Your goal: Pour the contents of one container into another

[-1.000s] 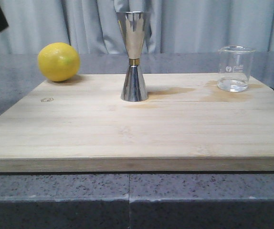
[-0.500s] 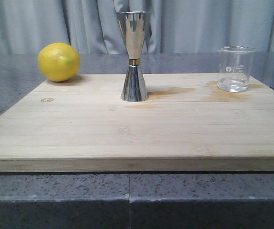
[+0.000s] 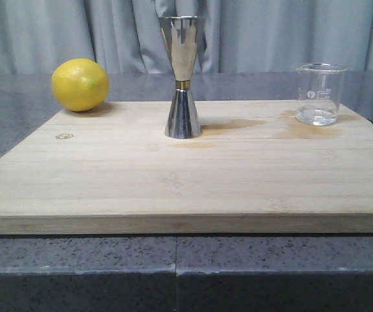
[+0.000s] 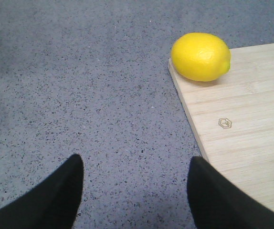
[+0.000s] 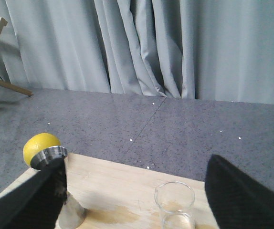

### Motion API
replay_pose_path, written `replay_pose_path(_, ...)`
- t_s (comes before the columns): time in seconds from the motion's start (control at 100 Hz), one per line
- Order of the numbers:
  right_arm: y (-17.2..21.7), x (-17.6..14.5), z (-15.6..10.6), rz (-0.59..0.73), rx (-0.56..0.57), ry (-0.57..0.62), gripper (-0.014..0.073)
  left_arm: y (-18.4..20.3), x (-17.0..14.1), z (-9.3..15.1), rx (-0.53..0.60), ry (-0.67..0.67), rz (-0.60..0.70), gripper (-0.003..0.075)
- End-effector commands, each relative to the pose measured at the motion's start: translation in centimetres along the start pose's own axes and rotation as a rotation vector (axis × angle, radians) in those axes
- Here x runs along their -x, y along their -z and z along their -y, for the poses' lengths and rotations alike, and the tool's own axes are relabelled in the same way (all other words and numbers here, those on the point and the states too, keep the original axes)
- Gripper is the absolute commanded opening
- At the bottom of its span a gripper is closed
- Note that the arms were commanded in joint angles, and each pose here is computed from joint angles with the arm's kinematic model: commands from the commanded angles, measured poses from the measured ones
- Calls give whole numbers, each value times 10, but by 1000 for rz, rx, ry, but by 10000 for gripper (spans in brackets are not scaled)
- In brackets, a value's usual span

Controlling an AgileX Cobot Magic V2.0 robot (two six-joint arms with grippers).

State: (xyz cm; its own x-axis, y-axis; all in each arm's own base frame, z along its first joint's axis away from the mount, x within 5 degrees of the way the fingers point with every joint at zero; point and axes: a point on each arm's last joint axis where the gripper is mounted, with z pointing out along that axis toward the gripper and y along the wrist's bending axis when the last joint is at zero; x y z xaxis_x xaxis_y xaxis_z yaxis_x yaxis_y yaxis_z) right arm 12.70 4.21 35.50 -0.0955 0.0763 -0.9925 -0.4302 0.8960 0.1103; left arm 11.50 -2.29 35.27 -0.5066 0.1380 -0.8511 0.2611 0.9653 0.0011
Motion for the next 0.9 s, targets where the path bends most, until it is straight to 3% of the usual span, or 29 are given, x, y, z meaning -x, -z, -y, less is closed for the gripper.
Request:
replay_pose_path(0.0, 5, 11, 2, 48, -51, 24, 542, 5, 13, -1, 12, 22, 101, 440)
replay_pose_path(0.18, 5, 11, 4, 55, -66, 24, 495, 5, 13, -1, 14, 22, 108, 428)
replay_pose_path(0.42, 5, 11, 4, 58, -74, 24, 115, 5, 16, -2, 16, 29, 133, 195)
replay_pose_path(0.58, 5, 11, 4, 58, -74, 24, -58, 5, 16, -2, 16, 29, 134, 23)
replay_pose_path(0.63, 5, 12, 5, 60, -78, 24, -72, 5, 16, -2, 16, 29, 134, -20)
replay_pose_path(0.89, 5, 12, 6, 67, -95, 24, -71, 5, 18, -2, 22, 29, 155, -19)
